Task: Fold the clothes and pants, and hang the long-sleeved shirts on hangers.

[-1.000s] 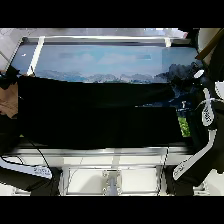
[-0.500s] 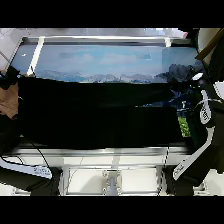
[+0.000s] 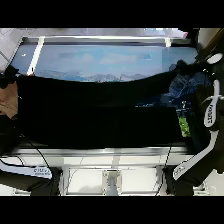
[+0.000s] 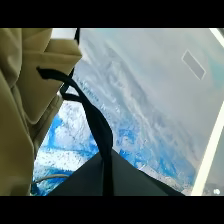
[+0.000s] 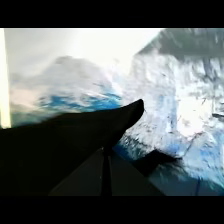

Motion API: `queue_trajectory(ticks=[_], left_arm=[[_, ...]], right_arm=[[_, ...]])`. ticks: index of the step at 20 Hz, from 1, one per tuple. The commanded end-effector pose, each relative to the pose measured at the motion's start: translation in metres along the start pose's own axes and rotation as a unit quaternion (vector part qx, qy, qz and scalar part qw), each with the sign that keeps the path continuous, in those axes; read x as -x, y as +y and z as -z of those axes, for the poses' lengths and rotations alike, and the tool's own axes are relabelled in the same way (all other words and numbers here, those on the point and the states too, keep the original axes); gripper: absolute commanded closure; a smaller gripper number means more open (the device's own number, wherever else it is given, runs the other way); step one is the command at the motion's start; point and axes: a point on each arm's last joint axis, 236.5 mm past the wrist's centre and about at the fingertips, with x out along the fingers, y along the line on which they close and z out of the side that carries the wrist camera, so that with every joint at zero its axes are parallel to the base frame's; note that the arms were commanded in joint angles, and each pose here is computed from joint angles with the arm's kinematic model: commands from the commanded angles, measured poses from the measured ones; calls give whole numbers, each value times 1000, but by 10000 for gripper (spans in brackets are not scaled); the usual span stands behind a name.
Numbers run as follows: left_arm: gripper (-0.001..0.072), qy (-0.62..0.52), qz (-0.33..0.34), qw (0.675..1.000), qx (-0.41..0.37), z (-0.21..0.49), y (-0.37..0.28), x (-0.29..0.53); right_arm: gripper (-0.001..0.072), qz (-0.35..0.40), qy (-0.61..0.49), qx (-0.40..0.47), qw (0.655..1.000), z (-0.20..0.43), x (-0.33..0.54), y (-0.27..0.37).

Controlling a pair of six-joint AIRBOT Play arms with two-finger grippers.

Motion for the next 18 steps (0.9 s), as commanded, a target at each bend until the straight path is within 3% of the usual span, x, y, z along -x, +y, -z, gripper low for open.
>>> queue_trajectory(ticks=[1,7,14,18], left_arm=[[686,-36,8,999,-35,-25,-14,35],[686,-27,3,999,-31,-22,-7,34],[686,28,-15,999,-9,18,25,-24],[687,5,-23,1000,15,23,33,-60]], right_arm=[[704,29,10,44,999,4,73,26],[704,39,4,31,999,9,94,35],[703,63,-15,-90,994,20,-25,-43],[703,44,-99,-159,981,-9,-79,-65]])
